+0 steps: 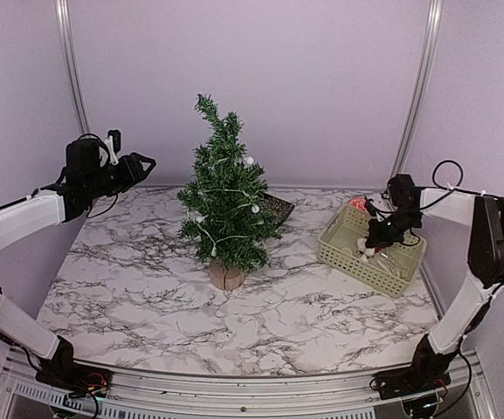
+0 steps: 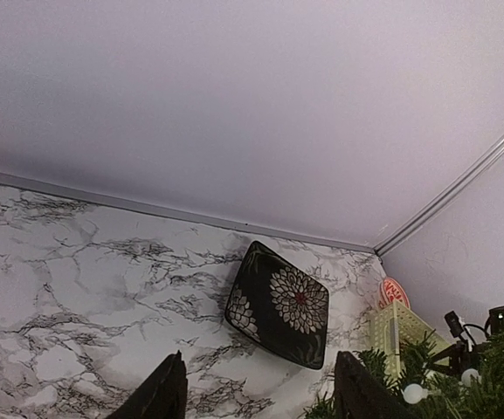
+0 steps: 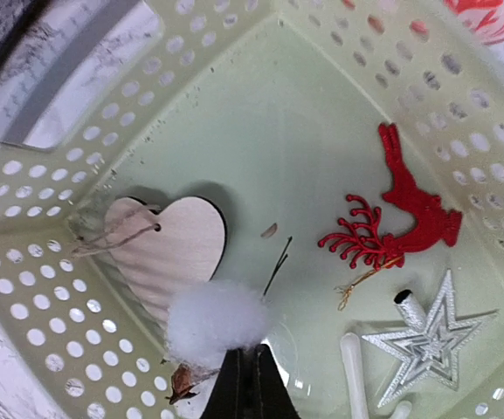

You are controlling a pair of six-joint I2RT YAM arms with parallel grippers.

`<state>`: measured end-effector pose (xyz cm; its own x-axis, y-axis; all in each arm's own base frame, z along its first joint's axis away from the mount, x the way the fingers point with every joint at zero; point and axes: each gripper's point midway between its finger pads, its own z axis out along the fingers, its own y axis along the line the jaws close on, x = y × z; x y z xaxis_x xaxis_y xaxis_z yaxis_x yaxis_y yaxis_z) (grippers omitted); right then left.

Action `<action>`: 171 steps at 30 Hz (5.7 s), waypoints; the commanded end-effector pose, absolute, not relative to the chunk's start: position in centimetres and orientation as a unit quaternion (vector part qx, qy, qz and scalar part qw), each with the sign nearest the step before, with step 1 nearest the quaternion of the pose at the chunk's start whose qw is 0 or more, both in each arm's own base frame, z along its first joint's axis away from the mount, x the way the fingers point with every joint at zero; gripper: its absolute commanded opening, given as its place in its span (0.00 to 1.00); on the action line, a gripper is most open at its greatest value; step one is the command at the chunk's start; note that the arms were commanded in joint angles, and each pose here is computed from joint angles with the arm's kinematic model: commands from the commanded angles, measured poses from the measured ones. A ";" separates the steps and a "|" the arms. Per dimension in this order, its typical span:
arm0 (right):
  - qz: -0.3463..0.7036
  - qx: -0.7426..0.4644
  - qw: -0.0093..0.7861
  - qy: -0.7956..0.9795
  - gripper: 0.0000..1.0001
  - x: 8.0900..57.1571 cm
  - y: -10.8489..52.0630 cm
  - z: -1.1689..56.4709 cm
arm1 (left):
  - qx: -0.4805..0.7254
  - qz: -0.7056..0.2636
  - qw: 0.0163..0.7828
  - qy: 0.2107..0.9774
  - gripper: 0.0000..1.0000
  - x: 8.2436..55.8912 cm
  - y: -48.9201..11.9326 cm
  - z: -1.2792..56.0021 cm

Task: Decorate the small christmas tree

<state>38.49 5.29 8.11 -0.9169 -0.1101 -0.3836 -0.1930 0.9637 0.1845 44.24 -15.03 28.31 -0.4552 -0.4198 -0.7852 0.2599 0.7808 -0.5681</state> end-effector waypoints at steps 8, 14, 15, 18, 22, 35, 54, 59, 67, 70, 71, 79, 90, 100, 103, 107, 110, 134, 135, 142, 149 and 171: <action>0.175 -0.183 0.397 0.882 0.00 37.0 12.6 26.5 | -0.055 -0.354 0.532 0.767 0.54 42.5 -14.8 30.2; 0.259 -0.265 0.457 0.809 0.00 31.6 22.2 34.3 | -0.050 -0.340 0.551 0.760 0.54 41.4 -14.2 30.9; 0.269 -0.278 0.460 0.799 0.00 30.4 23.7 35.0 | -0.049 -0.338 0.553 0.760 0.54 41.1 -14.1 30.9; 0.303 -0.309 0.473 0.767 0.00 26.9 28.0 37.5 | -0.047 -0.336 0.557 0.758 0.54 40.4 -13.9 31.0; 0.331 -0.348 0.471 0.740 0.00 21.9 33.9 39.5 | -0.037 -0.336 0.564 0.754 0.54 39.6 -13.9 31.6; 0.336 -0.339 0.441 0.760 0.00 19.5 46.6 37.5 | -0.035 -0.325 0.578 0.748 0.54 38.7 -13.3 32.6; 0.170 -0.294 0.440 0.831 0.01 25.2 47.4 32.1 | -0.049 -0.337 0.587 0.734 0.54 36.6 -12.7 33.7; 0.158 -0.305 0.421 0.839 0.04 25.1 46.0 30.1 | -0.047 -0.336 0.587 0.735 0.55 36.7 -12.8 33.7; 0.131 -0.306 0.420 0.844 0.12 26.3 45.5 29.2 | -0.046 -0.337 0.584 0.737 0.55 36.8 -13.0 33.5; 0.118 -0.301 0.422 0.847 0.18 26.6 45.4 29.1 | -0.045 -0.338 0.583 0.738 0.55 36.8 -13.1 33.5; 0.112 -0.299 0.423 0.848 0.19 26.7 45.3 29.1 | -0.044 -0.338 0.583 0.737 0.55 36.8 -13.1 33.5; 0.102 -0.322 0.436 0.834 0.38 26.0 45.7 30.3 | -0.043 -0.335 0.582 0.740 0.55 36.9 -13.2 33.4; 0.232 -0.358 0.459 0.780 0.50 22.6 48.3 35.1 | -0.036 -0.338 0.575 0.744 0.56 36.3 -13.6 32.6; 0.373 -0.292 0.454 0.754 0.55 21.8 42.6 38.7 | -0.063 -0.365 0.514 0.774 0.58 33.8 -14.0 26.9; 0.383 -0.241 0.463 0.762 0.56 23.4 38.4 38.6 | -0.063 -0.366 0.486 0.791 0.57 32.8 -14.4 24.4; 0.380 -0.151 0.464 0.785 0.55 26.7 32.7 37.1 | -0.068 -0.367 0.442 0.816 0.57 31.3 -15.4 20.4; 0.375 -0.117 0.450 0.802 0.55 28.7 29.7 34.6 | -0.066 -0.380 0.404 0.829 0.57 30.3 -16.9 17.7; 0.319 -0.073 0.386 0.862 0.53 34.7 25.3 25.3 | -0.042 -0.461 0.232 0.856 0.45 28.6 -28.8 8.3; 0.319 -0.073 0.383 0.864 0.53 34.7 25.4 25.1 | -0.040 -0.464 0.230 0.855 0.44 28.6 -29.0 8.2; 0.315 -0.073 0.368 0.872 0.51 35.0 25.7 23.4 | -0.017 -0.482 0.219 0.848 0.38 28.8 -30.9 7.7; 0.317 -0.075 0.362 0.873 0.50 35.3 26.1 23.1 | -0.028 -0.478 0.210 0.852 0.30 29.6 -31.6 6.2; 0.298 -0.063 0.347 0.887 0.48 34.8 24.4 21.3 | -0.023 -0.490 0.220 0.843 0.16 37.0 -34.8 5.0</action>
<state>34.83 24.82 20.75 -0.7621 0.0894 -0.6413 -0.3133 0.8159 0.4860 35.78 -33.39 4.25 -0.9044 -0.2897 -0.3132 0.1147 0.5419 -0.8326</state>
